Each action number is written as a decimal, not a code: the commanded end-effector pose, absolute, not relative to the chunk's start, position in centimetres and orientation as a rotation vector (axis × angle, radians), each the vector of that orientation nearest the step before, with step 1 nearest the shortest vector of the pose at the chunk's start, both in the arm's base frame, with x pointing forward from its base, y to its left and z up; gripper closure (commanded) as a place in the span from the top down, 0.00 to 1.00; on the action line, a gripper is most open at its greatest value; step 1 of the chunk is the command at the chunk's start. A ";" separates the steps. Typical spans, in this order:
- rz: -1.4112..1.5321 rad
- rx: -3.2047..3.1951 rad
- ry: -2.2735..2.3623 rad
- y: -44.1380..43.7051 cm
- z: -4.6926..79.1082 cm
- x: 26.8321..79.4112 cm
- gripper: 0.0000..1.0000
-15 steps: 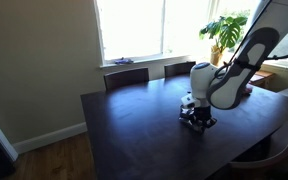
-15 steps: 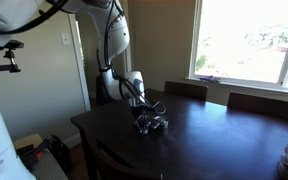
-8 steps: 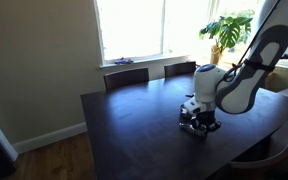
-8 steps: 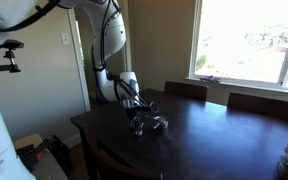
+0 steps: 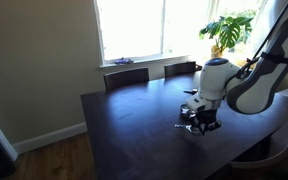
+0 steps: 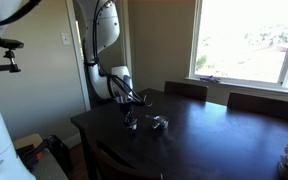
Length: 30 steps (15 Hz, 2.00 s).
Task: Stack the pots in order of size
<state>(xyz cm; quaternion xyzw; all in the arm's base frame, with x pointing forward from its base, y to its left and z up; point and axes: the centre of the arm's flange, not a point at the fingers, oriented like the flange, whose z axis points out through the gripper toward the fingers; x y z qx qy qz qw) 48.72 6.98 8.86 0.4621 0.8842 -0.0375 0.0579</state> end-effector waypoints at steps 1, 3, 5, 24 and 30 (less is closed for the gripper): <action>-0.010 1.364 2.657 6.8 12.3 46.6 0.07; 0.052 1.375 2.629 6.9 13.5 46.7 0.07; 0.126 1.398 2.588 7.1 15.1 47.1 0.07; 0.216 2.161 1.928 0.4 19.8 61.5 0.06; 0.141 2.352 1.791 -0.9 15.4 66.7 0.06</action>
